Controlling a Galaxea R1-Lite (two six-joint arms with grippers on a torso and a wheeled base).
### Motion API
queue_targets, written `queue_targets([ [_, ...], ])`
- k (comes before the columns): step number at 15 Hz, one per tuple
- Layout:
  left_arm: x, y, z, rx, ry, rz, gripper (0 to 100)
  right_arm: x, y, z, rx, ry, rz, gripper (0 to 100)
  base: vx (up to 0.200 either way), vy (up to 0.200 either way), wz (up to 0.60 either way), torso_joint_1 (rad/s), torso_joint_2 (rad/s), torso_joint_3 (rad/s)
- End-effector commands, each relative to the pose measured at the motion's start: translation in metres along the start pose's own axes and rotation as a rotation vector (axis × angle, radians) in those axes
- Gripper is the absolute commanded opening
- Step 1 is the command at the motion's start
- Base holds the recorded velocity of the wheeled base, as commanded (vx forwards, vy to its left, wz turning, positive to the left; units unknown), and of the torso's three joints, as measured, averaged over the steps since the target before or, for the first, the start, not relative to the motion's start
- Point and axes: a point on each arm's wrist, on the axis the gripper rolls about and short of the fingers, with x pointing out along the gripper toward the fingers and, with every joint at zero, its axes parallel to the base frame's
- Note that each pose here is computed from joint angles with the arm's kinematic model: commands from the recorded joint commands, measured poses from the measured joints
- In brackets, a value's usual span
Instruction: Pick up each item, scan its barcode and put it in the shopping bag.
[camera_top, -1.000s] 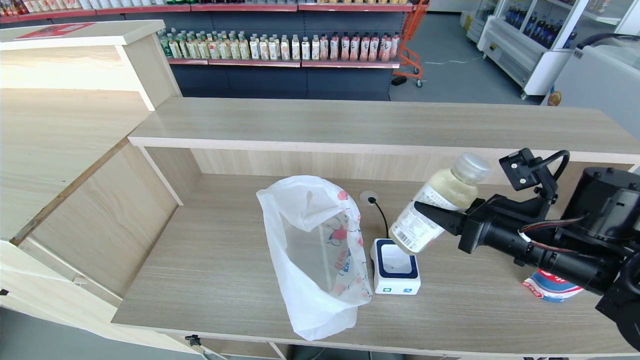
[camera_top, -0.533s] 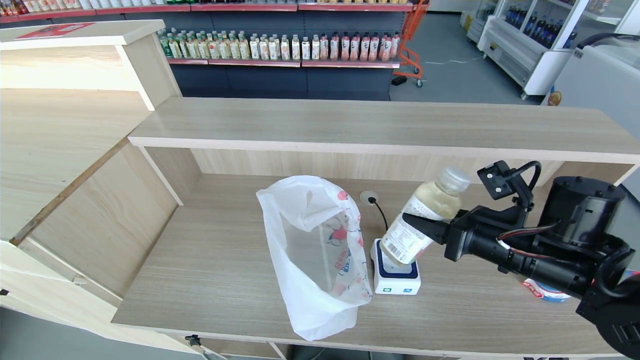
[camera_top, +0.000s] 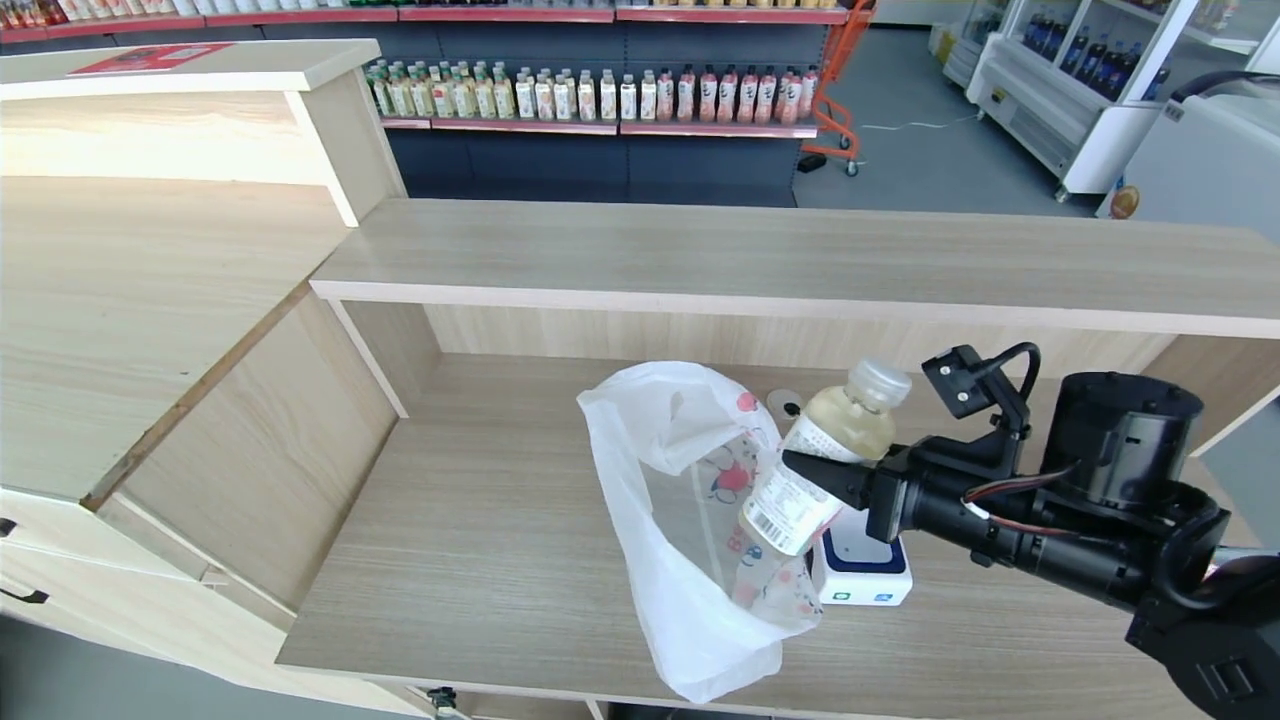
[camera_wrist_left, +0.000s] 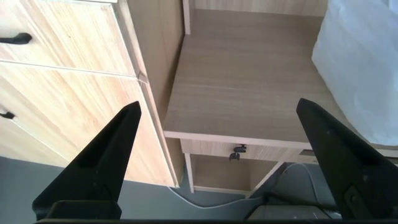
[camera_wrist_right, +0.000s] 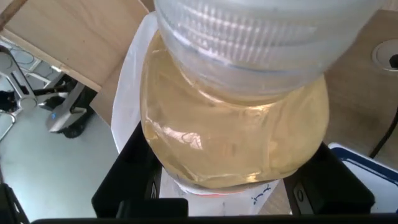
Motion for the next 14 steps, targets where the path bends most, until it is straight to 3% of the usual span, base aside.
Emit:
queue_targets([
  [1, 0.0, 0.0, 0.0, -0.001, -0.001, 0.0, 100, 0.011, -0.007, -0.015, 0.017, 0.05, -0.03, 0, 0.0, 0.0, 0.0, 0.0, 0.0, 0.0],
  [5, 0.0, 0.0, 0.0, -0.001, -0.001, 0.0, 100, 0.037, -0.015, -0.047, -0.032, 0.116, -0.037, 0, 0.0, 0.0, 0.0, 0.0, 0.0, 0.0],
  [9, 0.0, 0.0, 0.0, -0.001, -0.001, 0.0, 100, 0.073, -0.016, -0.068, -0.085, 0.05, 0.01, 0, 0.0, 0.0, 0.0, 0.0, 0.0, 0.0],
  [14, 0.0, 0.0, 0.0, -0.001, -0.001, 0.0, 100, 0.092, -0.022, -0.085, -0.113, 0.069, 0.003, 0, 0.0, 0.0, 0.0, 0.0, 0.0, 0.0],
])
